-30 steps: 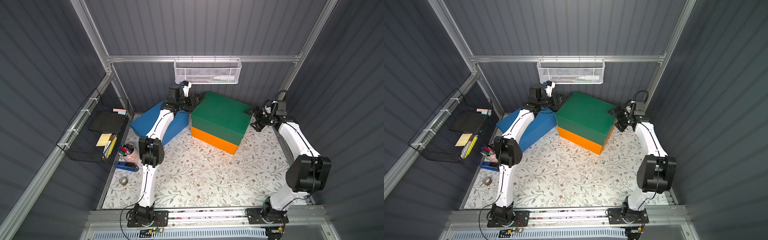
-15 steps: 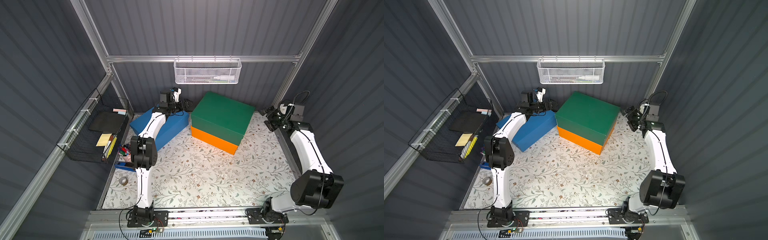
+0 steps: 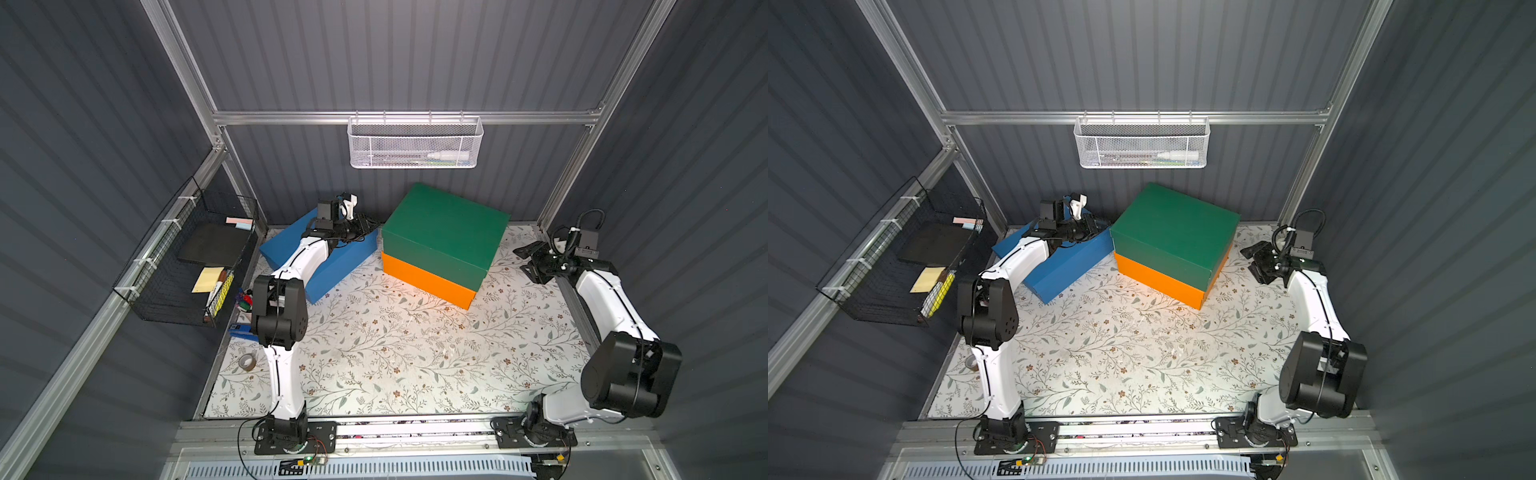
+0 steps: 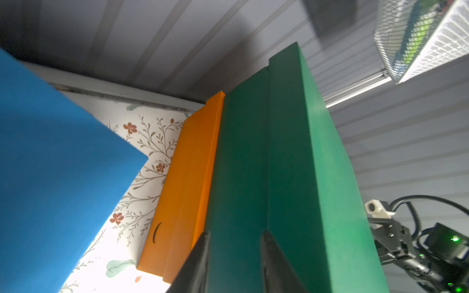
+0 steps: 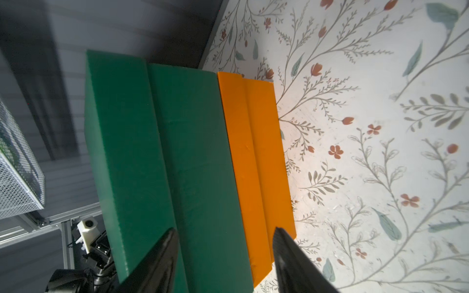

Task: Stack the shoeboxes
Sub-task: Adjust the shoeboxes at the center of the board.

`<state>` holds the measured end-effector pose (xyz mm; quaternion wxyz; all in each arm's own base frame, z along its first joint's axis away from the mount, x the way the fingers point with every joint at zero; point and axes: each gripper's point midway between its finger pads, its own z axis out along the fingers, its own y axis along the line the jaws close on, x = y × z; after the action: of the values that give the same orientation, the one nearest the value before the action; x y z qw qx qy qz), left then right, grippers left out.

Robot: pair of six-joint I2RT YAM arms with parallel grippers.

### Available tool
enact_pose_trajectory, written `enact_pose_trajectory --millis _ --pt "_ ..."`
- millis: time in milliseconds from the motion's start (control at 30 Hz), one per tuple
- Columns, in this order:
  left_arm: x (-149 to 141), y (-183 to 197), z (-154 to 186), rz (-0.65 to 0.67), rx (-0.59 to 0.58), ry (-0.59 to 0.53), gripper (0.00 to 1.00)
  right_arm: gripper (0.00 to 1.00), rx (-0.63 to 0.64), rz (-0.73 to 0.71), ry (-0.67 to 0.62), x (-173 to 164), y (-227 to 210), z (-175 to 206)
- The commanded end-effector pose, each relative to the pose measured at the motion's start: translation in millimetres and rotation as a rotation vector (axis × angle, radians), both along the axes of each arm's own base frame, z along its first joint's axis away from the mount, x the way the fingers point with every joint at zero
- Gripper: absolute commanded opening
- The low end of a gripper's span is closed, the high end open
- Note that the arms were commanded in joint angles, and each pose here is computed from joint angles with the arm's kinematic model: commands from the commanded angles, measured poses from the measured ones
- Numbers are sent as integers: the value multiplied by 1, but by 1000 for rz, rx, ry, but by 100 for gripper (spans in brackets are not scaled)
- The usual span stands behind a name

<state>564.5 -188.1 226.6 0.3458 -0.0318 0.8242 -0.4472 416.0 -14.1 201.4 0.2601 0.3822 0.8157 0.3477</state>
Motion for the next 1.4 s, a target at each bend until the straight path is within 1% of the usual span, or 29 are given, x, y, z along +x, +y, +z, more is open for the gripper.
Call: enact_pose_trajectory --millis 0,133,367,467,533,667,867,933,1033,1167,1267,1367 --pt "5 3 -7 31 2 12 31 56 69 25 44 -2 8 -14" --pt "9 7 -21 65 4 30 25 48 79 26 65 -3 10 -25" --pt "9 3 -47 81 -19 75 22 48 106 25 96 -3 13 -44" --pt "11 -5 -58 68 -4 96 21 48 113 34 104 0 17 -49" --pt "12 -11 -67 62 28 117 20 47 113 45 106 1 19 -51" --pt "9 -12 -84 68 57 155 18 41 102 58 114 4 19 -53" --pt "4 -19 -99 59 91 183 17 36 113 68 136 6 21 -66" --pt "0 -26 -106 36 106 196 16 33 120 73 142 7 22 -70" --pt "-9 -32 -117 5 128 221 15 32 116 87 152 7 23 -75" --pt "-24 -38 -117 -33 128 223 15 32 107 104 173 7 22 -83" --pt "-35 -46 -115 -60 126 220 12 32 99 114 177 9 20 -86" --pt "-50 -58 -116 -105 121 228 12 34 81 114 181 9 12 -87"
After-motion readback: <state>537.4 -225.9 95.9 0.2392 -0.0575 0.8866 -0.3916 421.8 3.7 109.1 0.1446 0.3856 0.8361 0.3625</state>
